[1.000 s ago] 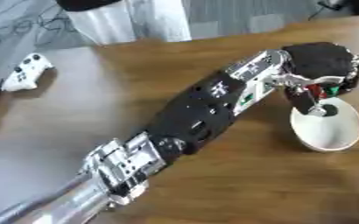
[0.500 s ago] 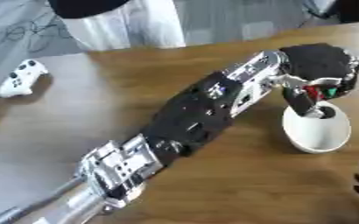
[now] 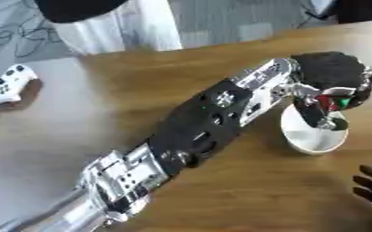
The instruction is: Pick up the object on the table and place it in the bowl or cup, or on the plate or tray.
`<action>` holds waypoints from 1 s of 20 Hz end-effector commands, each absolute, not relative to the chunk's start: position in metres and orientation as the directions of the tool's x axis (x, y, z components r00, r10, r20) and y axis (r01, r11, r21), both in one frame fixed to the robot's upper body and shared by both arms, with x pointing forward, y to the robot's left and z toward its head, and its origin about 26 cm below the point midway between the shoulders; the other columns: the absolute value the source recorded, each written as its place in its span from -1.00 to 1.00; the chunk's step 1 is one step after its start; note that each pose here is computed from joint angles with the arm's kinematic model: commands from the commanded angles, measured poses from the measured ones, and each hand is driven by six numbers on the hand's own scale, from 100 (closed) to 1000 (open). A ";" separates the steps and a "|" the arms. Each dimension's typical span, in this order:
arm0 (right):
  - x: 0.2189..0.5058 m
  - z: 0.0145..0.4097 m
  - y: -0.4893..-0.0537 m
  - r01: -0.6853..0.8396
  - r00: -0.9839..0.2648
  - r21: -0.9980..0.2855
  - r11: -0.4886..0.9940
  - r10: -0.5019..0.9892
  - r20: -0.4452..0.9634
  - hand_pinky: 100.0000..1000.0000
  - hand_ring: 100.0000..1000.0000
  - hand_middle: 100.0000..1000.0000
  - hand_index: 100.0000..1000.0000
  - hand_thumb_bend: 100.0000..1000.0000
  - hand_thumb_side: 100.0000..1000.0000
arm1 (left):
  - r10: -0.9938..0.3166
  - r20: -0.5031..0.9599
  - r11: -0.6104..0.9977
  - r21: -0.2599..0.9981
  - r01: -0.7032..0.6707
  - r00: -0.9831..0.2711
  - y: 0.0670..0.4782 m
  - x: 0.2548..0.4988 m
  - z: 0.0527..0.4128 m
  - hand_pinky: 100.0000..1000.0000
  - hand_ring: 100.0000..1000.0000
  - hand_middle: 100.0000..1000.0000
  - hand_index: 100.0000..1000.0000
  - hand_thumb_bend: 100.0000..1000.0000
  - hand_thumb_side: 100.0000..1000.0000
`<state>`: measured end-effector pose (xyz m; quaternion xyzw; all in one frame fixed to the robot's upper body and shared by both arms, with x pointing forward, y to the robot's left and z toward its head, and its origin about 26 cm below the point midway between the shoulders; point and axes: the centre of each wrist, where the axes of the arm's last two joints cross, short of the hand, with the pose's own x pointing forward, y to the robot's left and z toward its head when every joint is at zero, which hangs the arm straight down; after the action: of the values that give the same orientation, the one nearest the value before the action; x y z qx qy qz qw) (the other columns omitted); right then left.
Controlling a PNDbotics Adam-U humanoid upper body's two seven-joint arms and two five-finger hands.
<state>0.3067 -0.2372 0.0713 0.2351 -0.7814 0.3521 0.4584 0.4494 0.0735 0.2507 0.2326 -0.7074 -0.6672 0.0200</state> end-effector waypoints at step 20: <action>0.307 0.073 -0.240 -0.686 -0.482 -0.358 0.633 -0.028 0.875 0.90 0.92 0.97 0.94 -1.00 0.67 | -0.295 -0.300 0.066 0.941 -0.332 -0.907 0.083 0.453 0.263 0.29 0.28 0.40 0.55 0.47 0.77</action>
<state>0.3070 -0.2377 0.0695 0.2336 -0.7799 0.3566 0.4584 0.4522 0.0774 0.2491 0.2040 -0.7262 -0.6564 -0.0060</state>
